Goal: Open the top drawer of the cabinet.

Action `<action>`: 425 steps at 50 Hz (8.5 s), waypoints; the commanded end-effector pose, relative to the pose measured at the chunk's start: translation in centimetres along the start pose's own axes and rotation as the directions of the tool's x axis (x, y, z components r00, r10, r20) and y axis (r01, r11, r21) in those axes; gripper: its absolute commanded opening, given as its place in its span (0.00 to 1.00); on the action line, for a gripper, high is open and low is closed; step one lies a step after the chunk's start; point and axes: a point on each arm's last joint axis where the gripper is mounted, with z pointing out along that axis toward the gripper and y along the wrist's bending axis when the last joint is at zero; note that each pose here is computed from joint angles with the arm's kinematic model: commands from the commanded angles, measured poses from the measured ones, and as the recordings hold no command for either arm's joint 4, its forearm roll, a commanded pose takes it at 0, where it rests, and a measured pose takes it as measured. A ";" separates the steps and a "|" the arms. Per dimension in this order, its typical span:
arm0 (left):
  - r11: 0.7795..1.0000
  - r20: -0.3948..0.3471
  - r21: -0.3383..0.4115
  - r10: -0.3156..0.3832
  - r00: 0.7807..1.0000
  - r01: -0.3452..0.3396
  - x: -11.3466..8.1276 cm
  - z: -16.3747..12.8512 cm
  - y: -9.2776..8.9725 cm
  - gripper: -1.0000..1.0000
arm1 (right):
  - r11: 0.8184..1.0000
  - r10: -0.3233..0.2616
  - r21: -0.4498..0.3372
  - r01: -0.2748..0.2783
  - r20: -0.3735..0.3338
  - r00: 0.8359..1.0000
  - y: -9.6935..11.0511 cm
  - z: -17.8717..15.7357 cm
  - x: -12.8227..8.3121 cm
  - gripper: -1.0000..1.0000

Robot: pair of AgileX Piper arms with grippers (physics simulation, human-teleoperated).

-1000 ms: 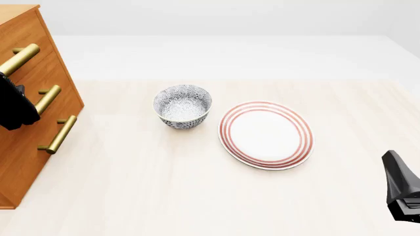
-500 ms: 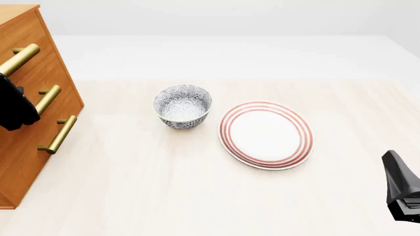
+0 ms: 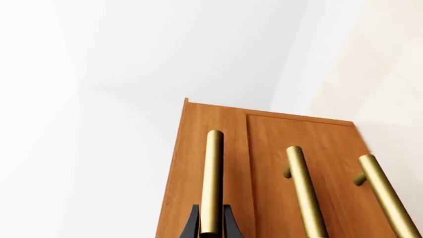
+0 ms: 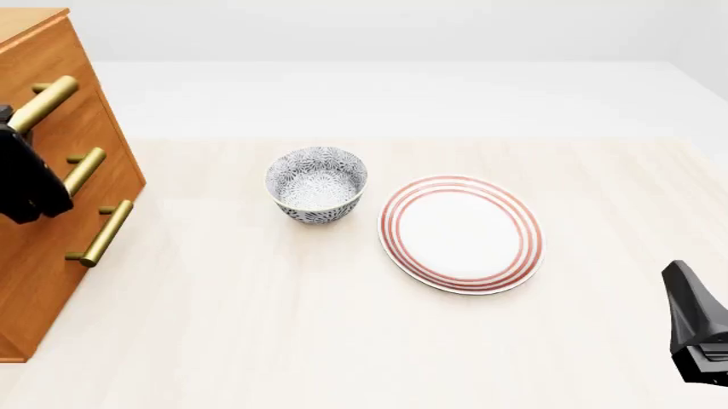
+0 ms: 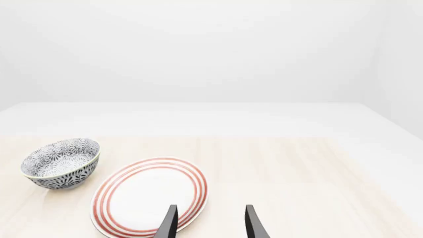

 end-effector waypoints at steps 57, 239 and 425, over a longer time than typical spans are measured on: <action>0.998 0.217 0.052 0.025 0.976 -0.037 -5.1 -0.6 -3.3 0.00 | 1.000 0.000 0.000 0.000 0.000 1.000 0.0 0.0 0.0 1.00; 0.611 0.118 0.321 -0.784 0.610 0.723 -6.1 -11.2 12.0 1.00 | 1.000 0.000 0.000 0.000 0.000 1.000 0.0 0.0 0.0 1.00; 0.069 -0.586 0.224 -0.788 0.191 0.972 -7.7 -0.2 9.9 1.00 | 1.000 0.000 0.000 0.000 0.000 1.000 0.0 0.0 0.0 1.00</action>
